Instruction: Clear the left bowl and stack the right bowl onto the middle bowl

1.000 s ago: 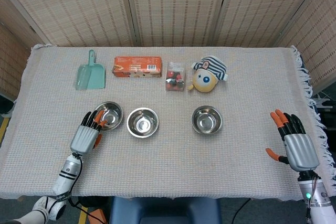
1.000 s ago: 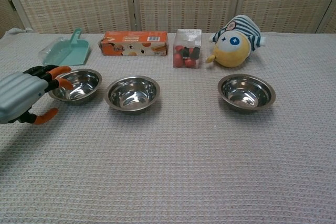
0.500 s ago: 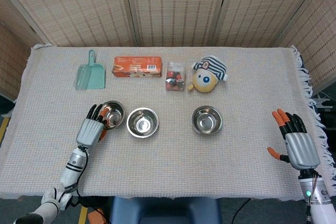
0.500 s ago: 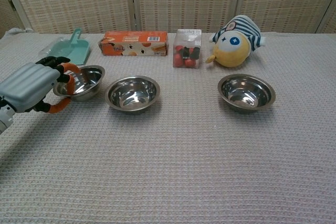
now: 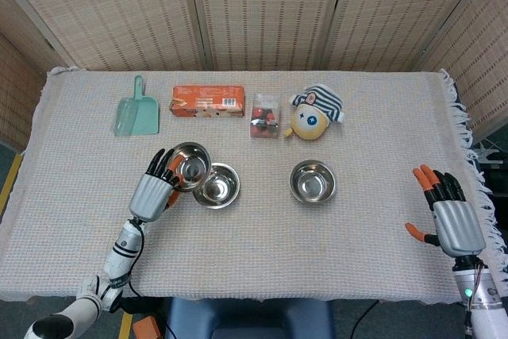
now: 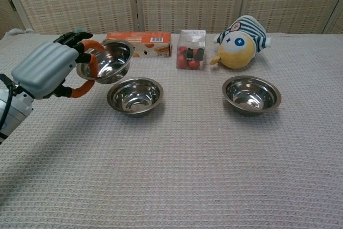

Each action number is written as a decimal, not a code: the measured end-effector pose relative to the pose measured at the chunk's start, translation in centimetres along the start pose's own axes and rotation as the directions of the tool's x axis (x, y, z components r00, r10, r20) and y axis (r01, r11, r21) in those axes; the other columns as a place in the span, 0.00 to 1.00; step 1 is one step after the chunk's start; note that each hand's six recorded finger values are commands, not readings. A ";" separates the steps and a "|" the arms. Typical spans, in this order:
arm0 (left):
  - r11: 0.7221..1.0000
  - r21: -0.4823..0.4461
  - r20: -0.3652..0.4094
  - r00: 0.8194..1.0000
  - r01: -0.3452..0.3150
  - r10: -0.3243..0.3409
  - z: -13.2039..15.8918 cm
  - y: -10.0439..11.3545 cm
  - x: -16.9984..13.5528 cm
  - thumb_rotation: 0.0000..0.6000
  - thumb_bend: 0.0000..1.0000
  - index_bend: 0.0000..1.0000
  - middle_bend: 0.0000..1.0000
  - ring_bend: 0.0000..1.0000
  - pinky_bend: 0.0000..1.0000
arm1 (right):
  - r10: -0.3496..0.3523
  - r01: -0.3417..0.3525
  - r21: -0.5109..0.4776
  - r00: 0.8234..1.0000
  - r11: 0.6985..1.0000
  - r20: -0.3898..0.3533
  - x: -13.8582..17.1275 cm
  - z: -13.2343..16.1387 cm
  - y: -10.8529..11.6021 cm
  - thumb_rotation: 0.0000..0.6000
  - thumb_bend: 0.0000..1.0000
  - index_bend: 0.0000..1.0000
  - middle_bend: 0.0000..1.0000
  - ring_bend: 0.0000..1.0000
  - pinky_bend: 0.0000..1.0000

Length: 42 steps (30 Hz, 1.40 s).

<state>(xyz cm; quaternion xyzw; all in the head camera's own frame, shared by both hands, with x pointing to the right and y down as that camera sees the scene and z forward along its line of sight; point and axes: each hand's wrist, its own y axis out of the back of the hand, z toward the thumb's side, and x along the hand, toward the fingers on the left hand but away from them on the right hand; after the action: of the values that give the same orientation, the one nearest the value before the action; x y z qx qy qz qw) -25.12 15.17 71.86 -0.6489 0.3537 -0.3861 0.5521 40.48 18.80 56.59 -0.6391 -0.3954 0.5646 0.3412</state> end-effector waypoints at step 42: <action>0.978 -0.035 -0.224 0.952 0.208 -0.210 -9.3 8.5 -13.7 1.00 0.45 0.00 0.01 0.00 0.09 | 0.132 -0.088 0.173 0.957 0.981 -0.260 -3.8 9.2 -8.1 1.00 0.08 0.12 0.00 0.00 0.00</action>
<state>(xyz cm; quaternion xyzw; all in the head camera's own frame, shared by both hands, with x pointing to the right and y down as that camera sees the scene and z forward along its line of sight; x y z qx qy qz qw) -39.88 21.94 62.80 -0.6374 0.3456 -0.5119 0.4607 30.19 18.97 64.29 -0.7017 -0.2624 0.5203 0.4100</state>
